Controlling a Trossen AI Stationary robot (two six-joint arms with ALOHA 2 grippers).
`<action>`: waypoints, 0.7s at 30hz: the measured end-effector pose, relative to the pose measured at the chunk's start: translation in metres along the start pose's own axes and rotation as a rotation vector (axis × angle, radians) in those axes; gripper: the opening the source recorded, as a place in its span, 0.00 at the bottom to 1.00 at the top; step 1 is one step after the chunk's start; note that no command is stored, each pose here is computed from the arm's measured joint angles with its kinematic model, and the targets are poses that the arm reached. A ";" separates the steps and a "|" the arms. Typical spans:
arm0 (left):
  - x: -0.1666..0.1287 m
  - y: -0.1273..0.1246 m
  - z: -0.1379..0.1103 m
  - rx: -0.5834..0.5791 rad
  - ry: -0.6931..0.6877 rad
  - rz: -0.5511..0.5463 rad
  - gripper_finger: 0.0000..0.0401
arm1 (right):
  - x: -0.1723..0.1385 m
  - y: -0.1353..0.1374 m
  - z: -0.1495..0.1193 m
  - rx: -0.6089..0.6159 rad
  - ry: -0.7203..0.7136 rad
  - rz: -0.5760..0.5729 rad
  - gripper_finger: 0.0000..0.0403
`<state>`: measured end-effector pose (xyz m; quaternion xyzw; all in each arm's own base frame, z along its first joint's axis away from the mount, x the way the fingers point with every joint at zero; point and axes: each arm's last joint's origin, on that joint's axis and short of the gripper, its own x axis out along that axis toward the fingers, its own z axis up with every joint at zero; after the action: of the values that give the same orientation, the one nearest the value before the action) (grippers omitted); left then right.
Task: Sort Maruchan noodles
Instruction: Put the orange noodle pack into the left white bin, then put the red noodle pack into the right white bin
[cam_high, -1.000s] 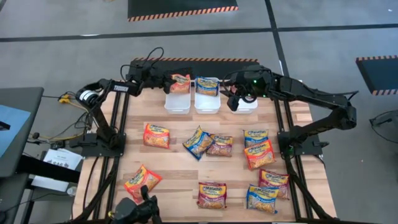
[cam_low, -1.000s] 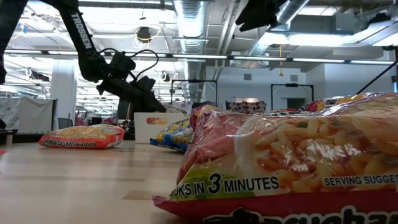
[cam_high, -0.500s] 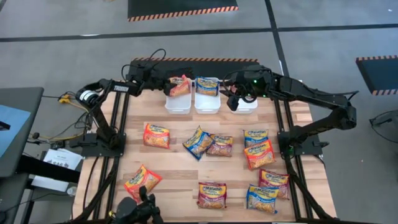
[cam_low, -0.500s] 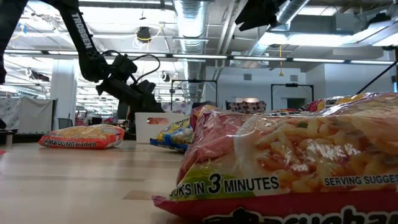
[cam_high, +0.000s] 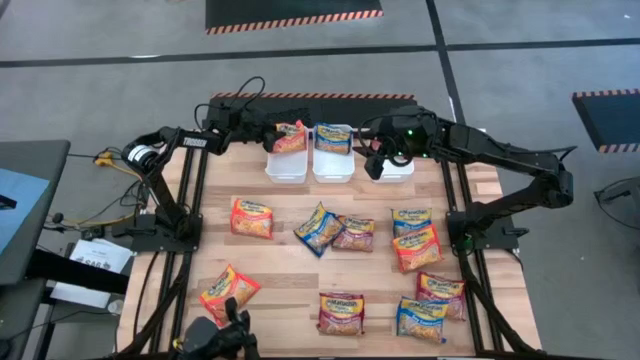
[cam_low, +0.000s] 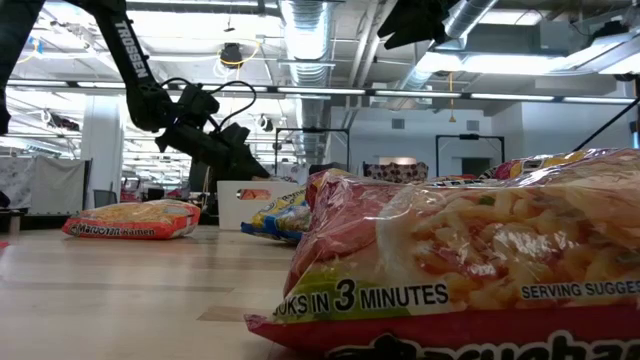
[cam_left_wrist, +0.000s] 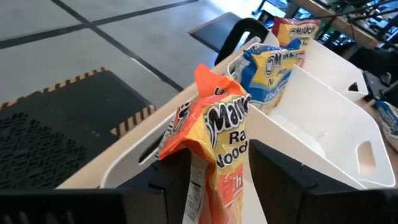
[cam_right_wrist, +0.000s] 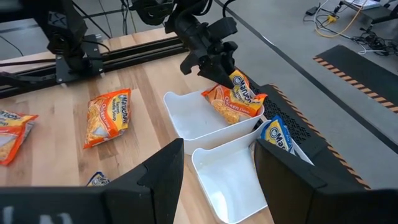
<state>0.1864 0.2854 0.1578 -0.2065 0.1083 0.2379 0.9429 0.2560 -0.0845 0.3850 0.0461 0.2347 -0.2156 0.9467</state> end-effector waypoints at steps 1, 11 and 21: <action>-0.001 0.001 0.000 0.000 -0.002 0.011 0.38 | 0.000 0.000 0.000 0.000 0.000 0.000 0.55; -0.003 0.011 0.022 -0.025 -0.063 0.034 0.42 | 0.000 0.001 0.000 -0.002 0.001 0.003 0.55; -0.005 0.017 0.061 -0.040 -0.137 -0.056 0.42 | 0.000 0.001 0.000 0.001 0.002 0.004 0.55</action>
<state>0.1805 0.3240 0.2078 -0.2114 0.0329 0.2272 0.9501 0.2563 -0.0833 0.3847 0.0471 0.2356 -0.2140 0.9468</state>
